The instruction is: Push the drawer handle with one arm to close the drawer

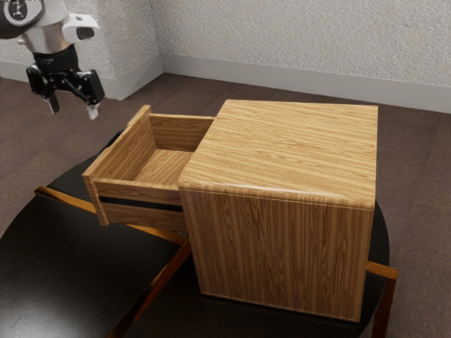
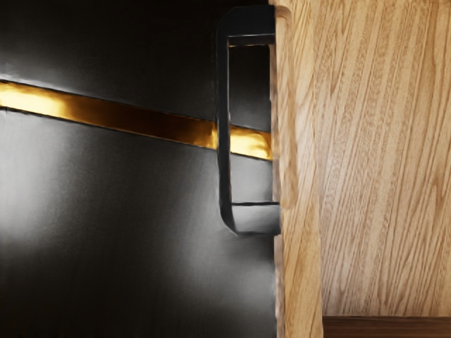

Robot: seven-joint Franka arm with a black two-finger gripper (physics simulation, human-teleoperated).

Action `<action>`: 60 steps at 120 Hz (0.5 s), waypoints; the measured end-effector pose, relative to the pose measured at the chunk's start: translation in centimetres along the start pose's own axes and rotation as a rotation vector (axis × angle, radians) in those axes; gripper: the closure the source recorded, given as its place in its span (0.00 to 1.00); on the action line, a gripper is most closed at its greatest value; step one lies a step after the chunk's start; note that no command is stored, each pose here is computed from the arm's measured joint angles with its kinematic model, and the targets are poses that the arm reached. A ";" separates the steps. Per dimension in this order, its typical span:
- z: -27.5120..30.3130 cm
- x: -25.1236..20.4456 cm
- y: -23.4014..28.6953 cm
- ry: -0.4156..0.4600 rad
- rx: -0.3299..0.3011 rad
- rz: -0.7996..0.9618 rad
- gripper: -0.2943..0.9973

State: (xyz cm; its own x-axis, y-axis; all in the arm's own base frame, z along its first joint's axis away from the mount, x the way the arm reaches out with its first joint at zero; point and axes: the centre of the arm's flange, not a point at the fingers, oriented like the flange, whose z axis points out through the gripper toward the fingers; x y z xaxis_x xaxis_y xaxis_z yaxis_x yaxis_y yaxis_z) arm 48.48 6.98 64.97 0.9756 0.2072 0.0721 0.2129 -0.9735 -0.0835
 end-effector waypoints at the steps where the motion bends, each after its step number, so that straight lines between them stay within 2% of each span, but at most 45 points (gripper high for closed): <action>1: 0.0 0.0 -0.1 0.001 0.002 -0.006 0.23; 25: -1.0 -1.0 -2.0 0.043 0.024 -0.129 0.23; 37: -0.1 -5.6 -7.6 0.036 0.019 -0.274 0.23; 46: 0.3 -7.6 -9.9 0.035 0.014 -0.372 0.24; 60: 0.6 -7.9 -10.5 0.035 -0.008 -0.562 0.48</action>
State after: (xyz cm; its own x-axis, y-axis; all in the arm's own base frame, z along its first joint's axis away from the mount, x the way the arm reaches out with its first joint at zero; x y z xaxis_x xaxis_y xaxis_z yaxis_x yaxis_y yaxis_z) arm 38.52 15.66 64.71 0.7102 0.6906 0.1365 0.6986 -0.7154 -0.0156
